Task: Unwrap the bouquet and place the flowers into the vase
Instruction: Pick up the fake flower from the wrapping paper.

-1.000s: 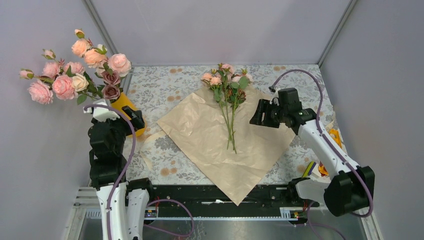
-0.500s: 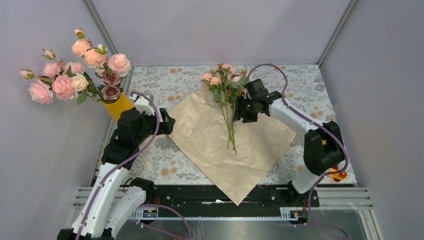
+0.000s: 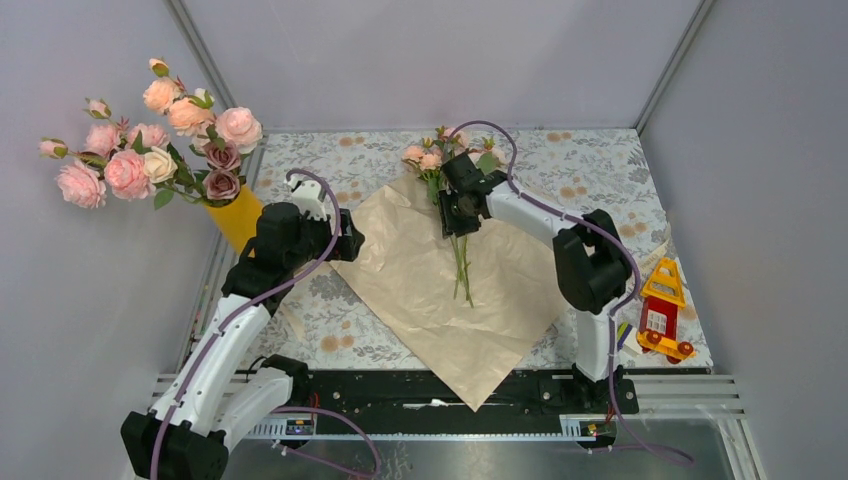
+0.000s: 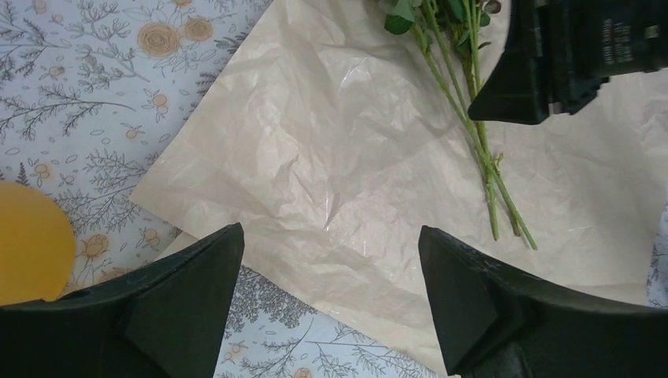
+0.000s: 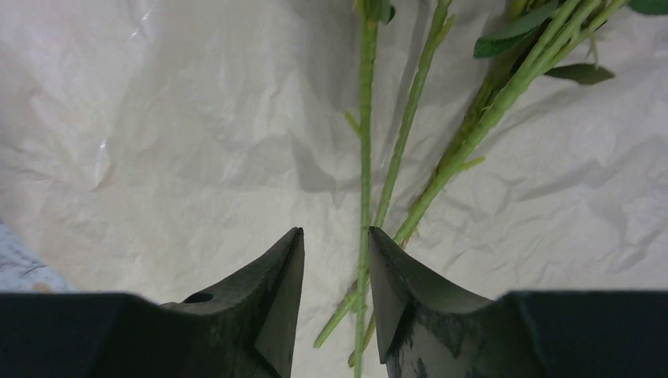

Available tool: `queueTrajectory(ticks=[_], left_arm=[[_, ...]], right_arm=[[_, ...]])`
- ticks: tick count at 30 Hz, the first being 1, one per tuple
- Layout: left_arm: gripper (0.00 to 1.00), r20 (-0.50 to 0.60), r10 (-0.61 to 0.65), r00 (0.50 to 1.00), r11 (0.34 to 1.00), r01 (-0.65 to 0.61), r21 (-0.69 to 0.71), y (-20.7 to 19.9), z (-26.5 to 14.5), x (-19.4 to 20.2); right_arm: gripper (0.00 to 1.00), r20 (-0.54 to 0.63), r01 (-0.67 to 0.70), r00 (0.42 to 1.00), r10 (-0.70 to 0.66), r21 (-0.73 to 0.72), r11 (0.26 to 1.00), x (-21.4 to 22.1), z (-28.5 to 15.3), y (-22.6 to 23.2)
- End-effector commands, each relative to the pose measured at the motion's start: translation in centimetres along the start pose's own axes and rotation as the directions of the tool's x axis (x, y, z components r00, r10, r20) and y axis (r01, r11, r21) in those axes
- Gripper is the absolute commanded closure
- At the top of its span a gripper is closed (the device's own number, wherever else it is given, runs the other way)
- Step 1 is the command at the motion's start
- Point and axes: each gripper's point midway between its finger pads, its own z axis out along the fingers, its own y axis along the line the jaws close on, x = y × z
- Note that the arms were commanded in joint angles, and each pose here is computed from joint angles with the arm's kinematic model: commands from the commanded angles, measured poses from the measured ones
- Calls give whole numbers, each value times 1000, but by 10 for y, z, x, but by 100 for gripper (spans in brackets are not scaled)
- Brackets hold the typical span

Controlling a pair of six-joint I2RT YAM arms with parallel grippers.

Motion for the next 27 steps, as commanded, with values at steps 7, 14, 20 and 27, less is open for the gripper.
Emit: queueTrajectory(ticks=[7, 14, 20, 27], left_arm=[[12, 108, 8, 994, 998, -15, 64, -14, -3, -27], [11, 102, 7, 995, 998, -14, 62, -13, -2, -25], [11, 98, 7, 995, 998, -13, 59, -12, -1, -24], [11, 97, 5, 995, 998, -11, 62, -13, -1, -24]], right_arm=[[66, -41, 117, 993, -114, 87, 989, -13, 21, -12], [68, -65, 131, 990, -126, 78, 988, -8, 30, -12], [71, -77, 138, 988, -132, 73, 988, -6, 35, -12], [74, -90, 139, 987, -132, 71, 988, -4, 42, -12]])
